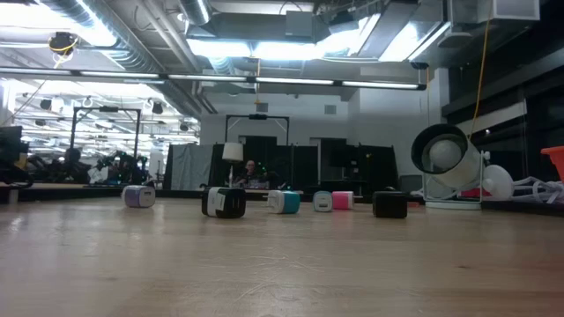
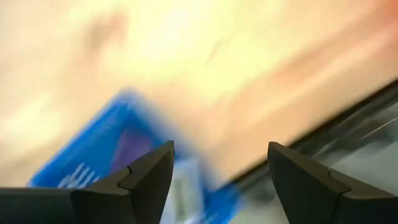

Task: Pick & Place Office items
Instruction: Put the right black charger adapter into the orange bin

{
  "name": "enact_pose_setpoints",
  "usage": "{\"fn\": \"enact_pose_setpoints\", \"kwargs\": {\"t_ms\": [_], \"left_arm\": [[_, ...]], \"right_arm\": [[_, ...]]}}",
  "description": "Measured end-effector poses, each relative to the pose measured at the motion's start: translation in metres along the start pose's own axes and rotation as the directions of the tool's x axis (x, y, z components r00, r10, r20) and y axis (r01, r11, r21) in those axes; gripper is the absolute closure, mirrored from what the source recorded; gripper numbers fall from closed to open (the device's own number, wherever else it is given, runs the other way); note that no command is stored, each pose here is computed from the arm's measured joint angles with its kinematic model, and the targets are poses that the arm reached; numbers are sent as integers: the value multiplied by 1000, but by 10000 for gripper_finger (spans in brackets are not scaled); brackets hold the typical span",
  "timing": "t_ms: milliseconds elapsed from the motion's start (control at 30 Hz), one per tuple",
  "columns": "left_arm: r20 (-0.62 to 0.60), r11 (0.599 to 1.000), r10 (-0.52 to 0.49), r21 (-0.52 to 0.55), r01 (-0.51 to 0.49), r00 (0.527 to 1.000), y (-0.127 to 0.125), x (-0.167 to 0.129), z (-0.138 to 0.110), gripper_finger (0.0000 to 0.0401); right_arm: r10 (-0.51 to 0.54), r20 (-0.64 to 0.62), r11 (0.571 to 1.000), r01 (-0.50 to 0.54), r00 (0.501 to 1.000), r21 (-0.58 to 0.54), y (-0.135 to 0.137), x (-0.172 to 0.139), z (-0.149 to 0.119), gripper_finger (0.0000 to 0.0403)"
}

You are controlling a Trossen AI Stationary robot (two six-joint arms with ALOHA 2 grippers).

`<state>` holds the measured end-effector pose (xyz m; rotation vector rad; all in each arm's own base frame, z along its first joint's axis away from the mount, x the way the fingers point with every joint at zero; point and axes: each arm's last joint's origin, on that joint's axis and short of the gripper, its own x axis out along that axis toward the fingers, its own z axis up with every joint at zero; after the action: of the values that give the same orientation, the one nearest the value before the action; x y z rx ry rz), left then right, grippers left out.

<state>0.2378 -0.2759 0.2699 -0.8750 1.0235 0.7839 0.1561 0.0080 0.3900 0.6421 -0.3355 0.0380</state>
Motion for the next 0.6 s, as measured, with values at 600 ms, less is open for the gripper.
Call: {"fn": "enact_pose_setpoints", "kwargs": {"t_ms": [600], "left_arm": [[595,998,-55,18,56,801,-6,-29,167,148]], "right_arm": [[-483,-388,867,366,785,-338,-15,33,-26,101]]}}
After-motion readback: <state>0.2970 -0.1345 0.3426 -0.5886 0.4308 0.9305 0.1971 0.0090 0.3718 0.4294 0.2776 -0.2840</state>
